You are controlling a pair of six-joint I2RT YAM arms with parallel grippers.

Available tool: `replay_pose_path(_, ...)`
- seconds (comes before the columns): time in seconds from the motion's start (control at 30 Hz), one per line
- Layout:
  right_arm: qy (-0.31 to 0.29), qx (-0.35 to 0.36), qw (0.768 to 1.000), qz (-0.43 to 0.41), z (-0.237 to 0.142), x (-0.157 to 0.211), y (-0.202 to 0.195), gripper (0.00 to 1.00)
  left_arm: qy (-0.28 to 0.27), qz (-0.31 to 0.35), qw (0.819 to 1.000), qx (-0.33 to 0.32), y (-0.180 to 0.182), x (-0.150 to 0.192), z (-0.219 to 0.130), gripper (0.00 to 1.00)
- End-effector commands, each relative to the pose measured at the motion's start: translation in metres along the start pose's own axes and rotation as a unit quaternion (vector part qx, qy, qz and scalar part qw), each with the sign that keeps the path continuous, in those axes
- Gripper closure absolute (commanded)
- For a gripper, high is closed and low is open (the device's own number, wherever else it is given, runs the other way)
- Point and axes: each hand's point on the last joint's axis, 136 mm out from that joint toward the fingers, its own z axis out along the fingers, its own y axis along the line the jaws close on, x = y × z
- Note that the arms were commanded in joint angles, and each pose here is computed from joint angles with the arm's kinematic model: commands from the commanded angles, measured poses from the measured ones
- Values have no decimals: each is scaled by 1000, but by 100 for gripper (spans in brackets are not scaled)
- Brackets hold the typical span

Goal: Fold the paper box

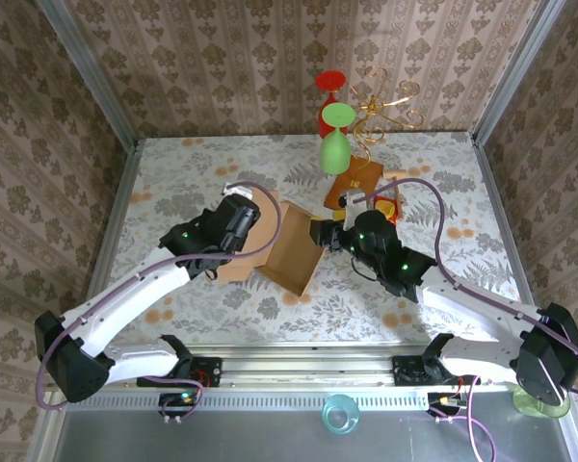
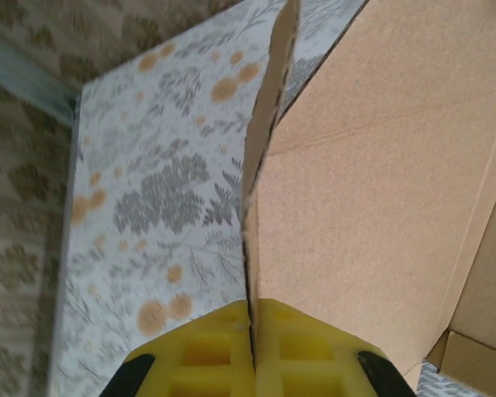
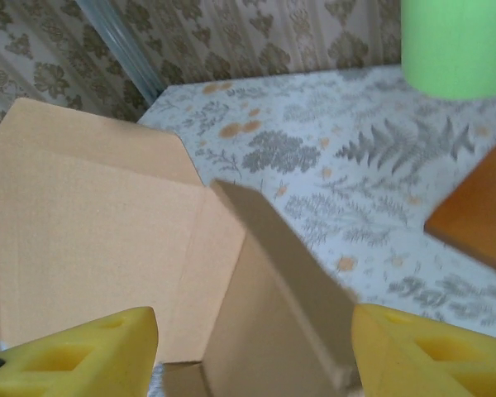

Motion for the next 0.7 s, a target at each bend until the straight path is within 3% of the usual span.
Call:
replay_pose_path(0.0,-81,-74,988,-105,7,-37,17,37,-38,134,990,6,-10,-28,-2,100)
replay_pose_path(0.23,-68,-164,952,-251,42,-24,47,30,-80,246,966,-3,-43,-53,-3,100)
replay_pose_path(0.53,-65,-121,934,-329,67,-16,29,27,-78,316,945,-9,-62,-58,3,100)
replay_pose_path(0.67,-48,-135,930,-338,70,-11,32,32,-83,322,943,-5,-65,-59,3,100)
